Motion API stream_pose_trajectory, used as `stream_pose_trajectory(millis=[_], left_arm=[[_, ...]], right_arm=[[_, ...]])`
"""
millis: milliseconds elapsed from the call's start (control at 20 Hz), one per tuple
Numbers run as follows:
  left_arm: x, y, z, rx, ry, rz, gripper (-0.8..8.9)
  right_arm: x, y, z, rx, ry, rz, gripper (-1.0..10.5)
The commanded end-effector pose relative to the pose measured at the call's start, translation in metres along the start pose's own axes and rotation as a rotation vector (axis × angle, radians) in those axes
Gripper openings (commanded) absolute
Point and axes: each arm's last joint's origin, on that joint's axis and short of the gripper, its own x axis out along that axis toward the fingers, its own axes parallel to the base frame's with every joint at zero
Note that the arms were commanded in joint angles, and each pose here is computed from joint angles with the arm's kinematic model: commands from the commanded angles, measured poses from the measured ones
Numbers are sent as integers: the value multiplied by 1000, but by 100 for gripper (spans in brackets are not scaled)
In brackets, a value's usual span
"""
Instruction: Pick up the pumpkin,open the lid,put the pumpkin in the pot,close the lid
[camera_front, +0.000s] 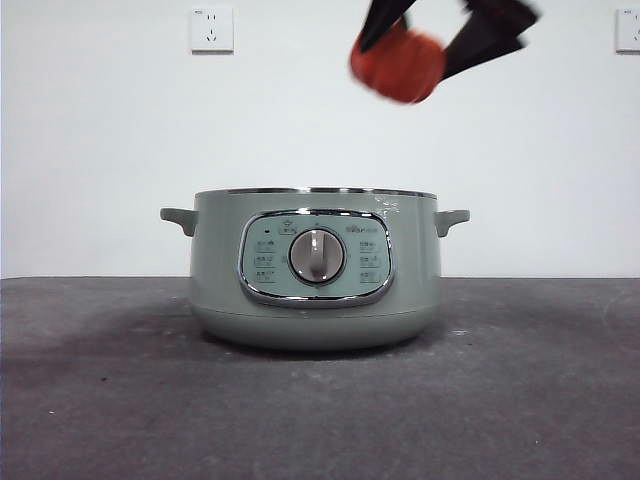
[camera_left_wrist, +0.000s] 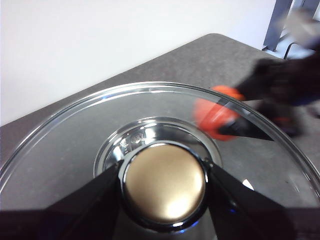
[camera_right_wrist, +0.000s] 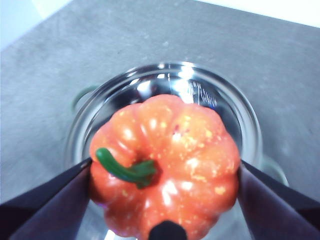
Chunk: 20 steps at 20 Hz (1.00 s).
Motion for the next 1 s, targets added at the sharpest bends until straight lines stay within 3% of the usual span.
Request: stream_pose_trajectory(millis=[50, 250, 500, 1000], left_arm=[[-24, -5, 5, 18, -75, 3, -9], [-47, -10, 1, 21, -87, 5, -9], [-55, -12, -1, 20, -86, 7, -9], [-55, -12, -2, 20, -84, 7, -9]], right_arm=[[40, -1, 10, -26, 45, 14, -11], [93, -2, 10, -60, 112, 30, -11], [141, -2, -12, -101, 176, 40, -11], [160, -1, -33, -147, 289, 30, -11]])
